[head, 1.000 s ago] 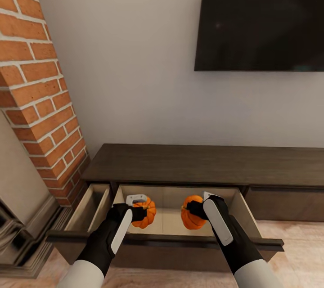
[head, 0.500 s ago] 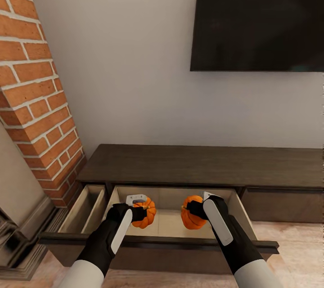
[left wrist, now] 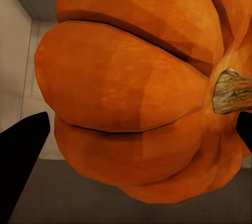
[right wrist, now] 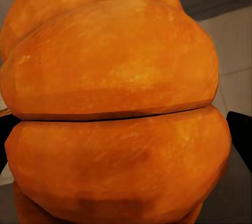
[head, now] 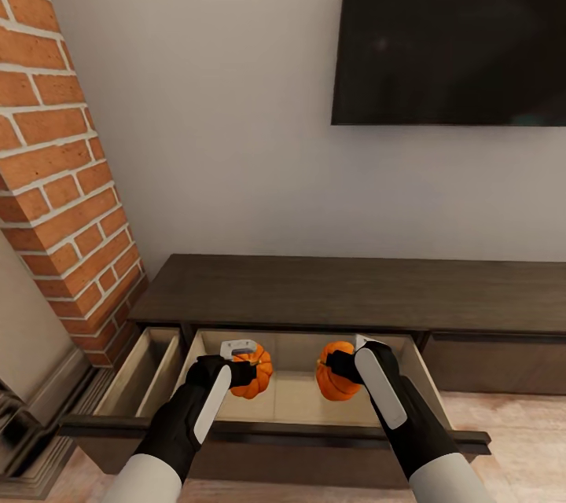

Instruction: Place each of the two pumpkins and all three candles from the living room inside a cabinet in the living room (use any cabinet), then make sure every cabinet is closed, and position the cauldron so it is next to a table in the living room.

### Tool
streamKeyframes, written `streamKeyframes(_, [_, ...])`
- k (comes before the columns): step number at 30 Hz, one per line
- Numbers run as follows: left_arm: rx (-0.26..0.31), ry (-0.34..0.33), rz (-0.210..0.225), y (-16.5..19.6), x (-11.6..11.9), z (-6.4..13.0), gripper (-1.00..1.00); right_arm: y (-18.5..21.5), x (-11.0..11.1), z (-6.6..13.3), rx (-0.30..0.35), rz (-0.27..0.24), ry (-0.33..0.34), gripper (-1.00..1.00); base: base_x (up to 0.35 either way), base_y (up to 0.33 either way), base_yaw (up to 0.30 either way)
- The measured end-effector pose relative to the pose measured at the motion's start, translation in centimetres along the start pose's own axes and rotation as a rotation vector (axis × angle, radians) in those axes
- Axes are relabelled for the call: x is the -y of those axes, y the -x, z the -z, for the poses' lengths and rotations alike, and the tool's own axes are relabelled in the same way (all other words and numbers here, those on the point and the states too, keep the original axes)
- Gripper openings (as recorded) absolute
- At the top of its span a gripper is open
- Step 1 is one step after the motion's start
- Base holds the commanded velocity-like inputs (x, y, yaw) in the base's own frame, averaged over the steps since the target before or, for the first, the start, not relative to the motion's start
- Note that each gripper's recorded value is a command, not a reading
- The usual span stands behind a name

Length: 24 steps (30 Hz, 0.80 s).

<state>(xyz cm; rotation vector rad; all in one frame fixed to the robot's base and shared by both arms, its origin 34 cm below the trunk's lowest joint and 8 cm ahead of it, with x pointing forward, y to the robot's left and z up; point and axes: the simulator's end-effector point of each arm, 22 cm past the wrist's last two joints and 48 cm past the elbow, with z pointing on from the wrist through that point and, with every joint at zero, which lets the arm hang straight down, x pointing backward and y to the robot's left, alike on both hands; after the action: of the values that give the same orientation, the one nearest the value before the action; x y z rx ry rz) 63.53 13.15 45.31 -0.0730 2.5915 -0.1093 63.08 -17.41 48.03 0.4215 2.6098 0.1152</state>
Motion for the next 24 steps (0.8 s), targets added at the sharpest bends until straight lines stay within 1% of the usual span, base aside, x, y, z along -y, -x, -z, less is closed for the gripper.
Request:
streamKeyframes(13, [0.000, -0.003, 0.003, 0.0, 0.1, 0.0, -1.00, 0.0, 0.0, 0.0, 0.000, 0.000, 0.000, -1.00, 0.008, 0.002, 0.000])
streamKeyframes(24, [0.000, -0.004, 0.003, -1.8, -0.1, -1.8, -1.00, -1.6, 0.7, -1.9, 0.003, 0.001, -0.003, -1.00, 0.000, 0.000, 0.000])
